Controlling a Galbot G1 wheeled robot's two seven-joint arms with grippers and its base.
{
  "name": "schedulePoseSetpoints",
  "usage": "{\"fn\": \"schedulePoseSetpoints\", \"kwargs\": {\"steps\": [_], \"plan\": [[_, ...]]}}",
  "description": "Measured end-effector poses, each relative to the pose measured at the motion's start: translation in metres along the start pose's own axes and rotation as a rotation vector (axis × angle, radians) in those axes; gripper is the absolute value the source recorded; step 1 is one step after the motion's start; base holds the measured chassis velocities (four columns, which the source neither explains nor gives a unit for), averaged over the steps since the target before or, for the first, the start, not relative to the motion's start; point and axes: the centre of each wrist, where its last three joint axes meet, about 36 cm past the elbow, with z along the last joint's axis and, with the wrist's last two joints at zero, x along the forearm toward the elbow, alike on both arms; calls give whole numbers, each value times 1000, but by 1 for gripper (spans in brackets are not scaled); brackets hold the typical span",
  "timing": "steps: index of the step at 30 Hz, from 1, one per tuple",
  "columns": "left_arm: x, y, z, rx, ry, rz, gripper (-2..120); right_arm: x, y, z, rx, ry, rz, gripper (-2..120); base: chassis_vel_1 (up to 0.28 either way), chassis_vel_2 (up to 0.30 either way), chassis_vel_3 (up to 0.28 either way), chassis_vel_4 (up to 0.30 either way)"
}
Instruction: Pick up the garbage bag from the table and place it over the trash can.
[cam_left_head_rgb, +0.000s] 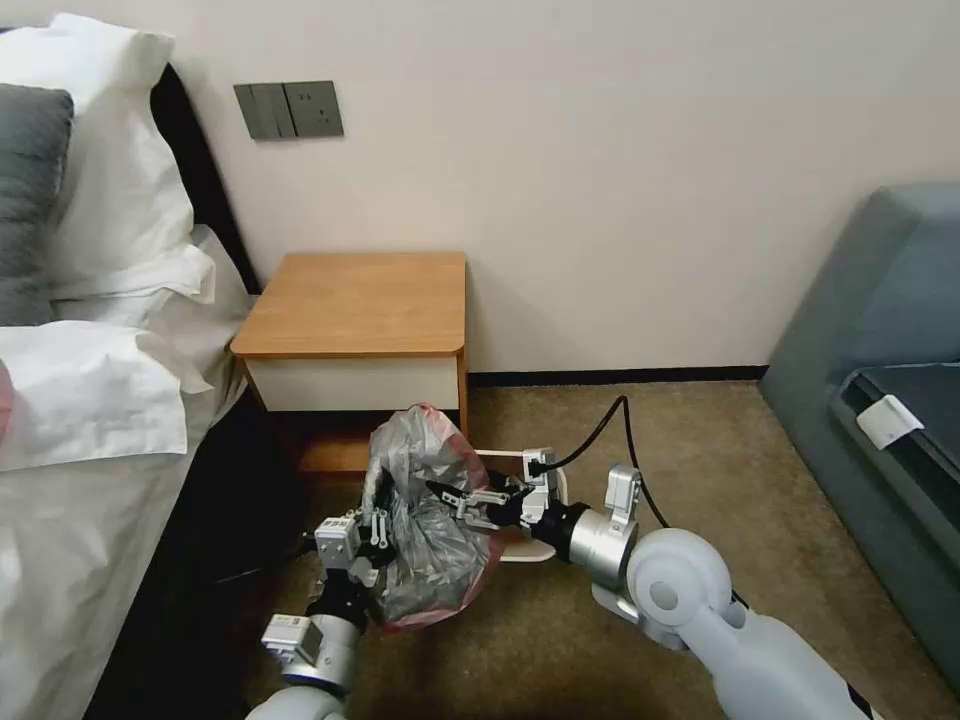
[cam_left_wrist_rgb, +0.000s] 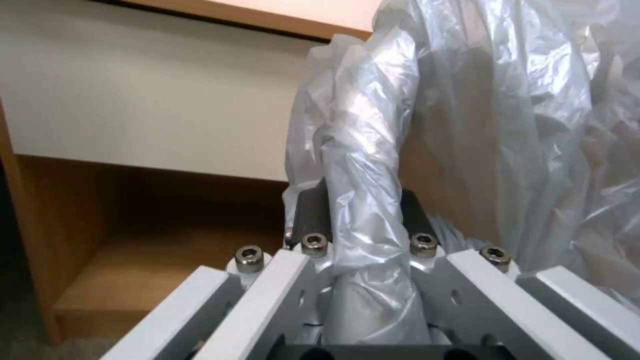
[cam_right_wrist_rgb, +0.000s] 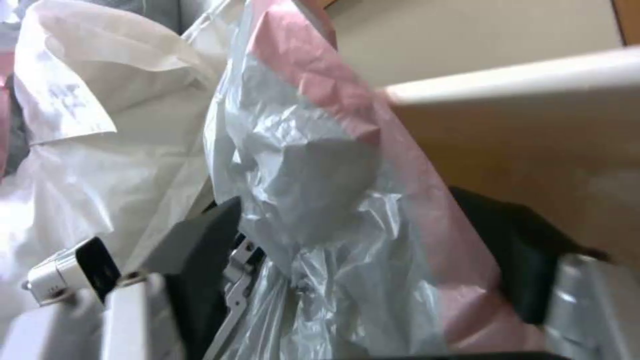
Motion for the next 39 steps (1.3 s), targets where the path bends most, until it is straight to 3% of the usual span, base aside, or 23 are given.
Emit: {"fn": "schedulePoseSetpoints", "kwargs": {"steps": [21, 34, 39], "plan": [[-6, -3, -8, 76, 28, -19, 7, 2, -10, 18, 26, -15, 4, 0, 0, 0, 0, 0], [-9, 0, -7, 70, 34, -35, 7, 20, 7, -22, 135, -129, 72, 0, 0, 0, 0, 0], [-9, 0, -6, 71, 45, -42, 7, 35, 9, -62, 235, -147, 112, 0, 0, 0, 0, 0]]}}
